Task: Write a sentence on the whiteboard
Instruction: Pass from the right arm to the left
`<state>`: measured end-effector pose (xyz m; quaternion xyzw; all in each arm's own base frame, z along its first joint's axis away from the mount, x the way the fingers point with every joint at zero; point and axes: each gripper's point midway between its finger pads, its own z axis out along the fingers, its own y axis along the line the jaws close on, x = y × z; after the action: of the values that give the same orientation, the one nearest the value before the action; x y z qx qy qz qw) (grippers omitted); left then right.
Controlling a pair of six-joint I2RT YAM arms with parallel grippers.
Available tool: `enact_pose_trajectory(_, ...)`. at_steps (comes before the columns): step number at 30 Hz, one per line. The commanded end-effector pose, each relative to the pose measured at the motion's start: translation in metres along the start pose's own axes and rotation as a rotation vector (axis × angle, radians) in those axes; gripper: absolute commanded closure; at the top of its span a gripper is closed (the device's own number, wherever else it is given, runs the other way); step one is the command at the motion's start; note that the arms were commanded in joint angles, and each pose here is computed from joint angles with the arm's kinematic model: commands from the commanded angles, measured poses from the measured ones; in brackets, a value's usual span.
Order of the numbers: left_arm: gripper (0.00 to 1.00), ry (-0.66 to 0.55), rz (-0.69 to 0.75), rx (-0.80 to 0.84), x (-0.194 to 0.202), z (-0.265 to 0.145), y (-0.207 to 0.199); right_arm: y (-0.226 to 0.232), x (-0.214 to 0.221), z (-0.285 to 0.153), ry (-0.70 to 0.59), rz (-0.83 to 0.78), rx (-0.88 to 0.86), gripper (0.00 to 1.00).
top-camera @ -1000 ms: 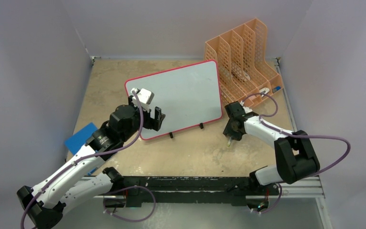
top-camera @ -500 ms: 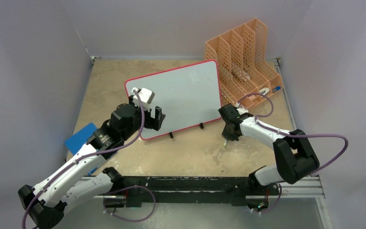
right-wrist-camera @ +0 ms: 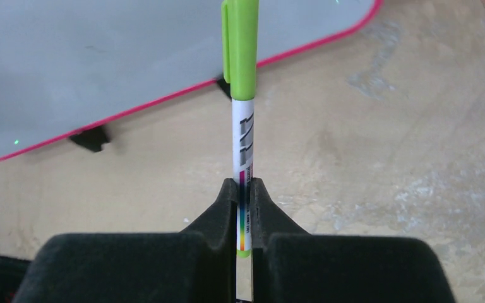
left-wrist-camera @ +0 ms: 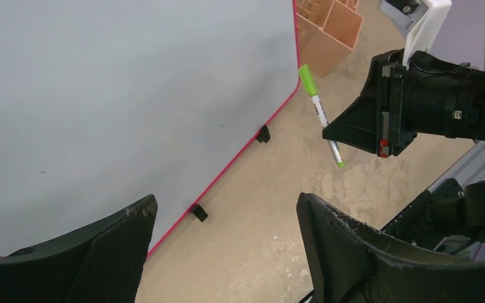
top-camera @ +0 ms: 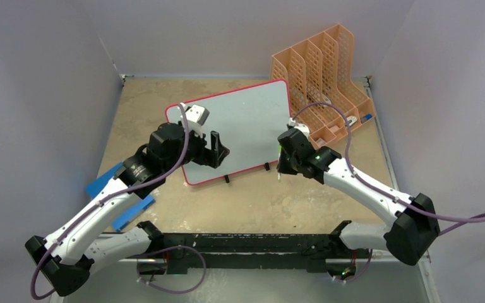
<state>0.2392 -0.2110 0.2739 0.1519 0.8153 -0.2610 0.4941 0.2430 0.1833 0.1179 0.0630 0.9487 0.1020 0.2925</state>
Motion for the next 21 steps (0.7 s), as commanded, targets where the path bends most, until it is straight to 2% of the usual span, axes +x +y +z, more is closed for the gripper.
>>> enact_pose_trajectory(1,0.20,0.036,-0.112,0.065,-0.007,-0.002,-0.020,0.045,-0.022,-0.031,-0.077,-0.155,-0.207,1.00)
enact_pose_trajectory(8,0.23,0.082,-0.240,0.155,-0.010,0.009,-0.044,0.098,-0.012,-0.054,-0.097,-0.365,-0.410,1.00)
enact_pose_trajectory(16,0.29,0.049,-0.376,0.138,-0.008,0.016,-0.043,0.148,-0.013,-0.092,-0.195,-0.449,-0.612,1.00)
enact_pose_trajectory(21,0.32,0.029,-0.446,0.185,-0.010,0.019,-0.050,0.164,-0.011,-0.104,-0.222,-0.464,-0.695,1.00)
